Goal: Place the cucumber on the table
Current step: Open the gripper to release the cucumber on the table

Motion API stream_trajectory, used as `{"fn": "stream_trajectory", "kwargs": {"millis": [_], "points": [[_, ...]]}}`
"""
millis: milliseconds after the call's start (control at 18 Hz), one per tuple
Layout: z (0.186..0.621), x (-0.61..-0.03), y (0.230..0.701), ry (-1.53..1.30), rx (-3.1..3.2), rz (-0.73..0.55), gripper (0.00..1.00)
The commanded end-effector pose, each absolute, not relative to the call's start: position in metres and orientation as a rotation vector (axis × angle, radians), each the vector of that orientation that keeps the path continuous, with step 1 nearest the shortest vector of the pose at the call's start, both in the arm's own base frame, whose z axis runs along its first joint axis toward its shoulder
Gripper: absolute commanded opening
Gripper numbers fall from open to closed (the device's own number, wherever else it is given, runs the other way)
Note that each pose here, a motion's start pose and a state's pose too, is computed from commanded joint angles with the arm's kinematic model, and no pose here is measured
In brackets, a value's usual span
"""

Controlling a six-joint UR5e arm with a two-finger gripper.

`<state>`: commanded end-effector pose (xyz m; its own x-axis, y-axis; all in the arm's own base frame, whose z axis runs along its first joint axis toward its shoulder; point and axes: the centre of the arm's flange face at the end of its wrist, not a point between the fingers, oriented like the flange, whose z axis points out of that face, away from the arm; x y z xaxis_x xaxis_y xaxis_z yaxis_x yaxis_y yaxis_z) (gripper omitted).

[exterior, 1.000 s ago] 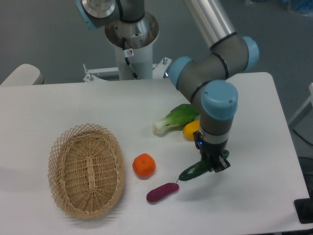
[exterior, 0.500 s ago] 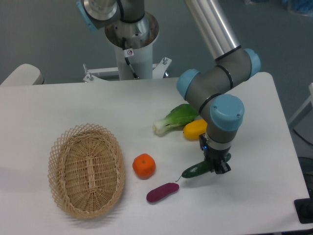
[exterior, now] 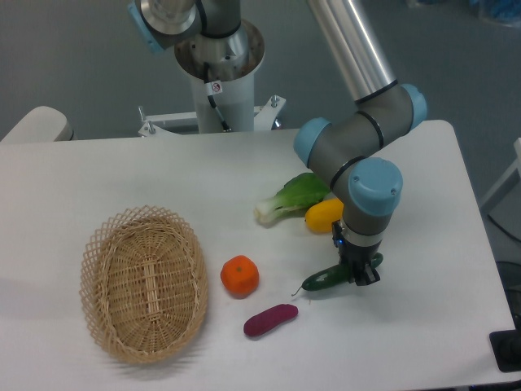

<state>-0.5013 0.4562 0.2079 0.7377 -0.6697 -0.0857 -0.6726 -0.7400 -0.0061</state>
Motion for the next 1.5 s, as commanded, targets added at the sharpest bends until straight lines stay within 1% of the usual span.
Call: {"fn": "stream_trajectory", "kwargs": {"millis": [333,667,722,778,833,944,1000,1278,1500], "points": [[0.201,-0.496,0.455,1.037,-2.921,0.094,0.37],[0.198,-0.494,0.454,1.035,-2.923,0.087,0.38],[0.199,-0.494,0.454,1.037,-2.922,0.09,0.39],[0.2,-0.495,0.454,1.037,-2.922,0.092,0.44],[0.201,-0.495,0.454,1.037,-2.921,0.094,0.53],[0.201,-0.496,0.454,1.032,-2.921,0.098,0.98],[0.202,-0.497,0.454,1.032,-2.92,0.101,1.0],[0.219,-0.499,0.459,0.9,-2.951,0.143,1.0],[0.258,-0.504,0.478,0.75,-2.957,0.24,1.0]]}}
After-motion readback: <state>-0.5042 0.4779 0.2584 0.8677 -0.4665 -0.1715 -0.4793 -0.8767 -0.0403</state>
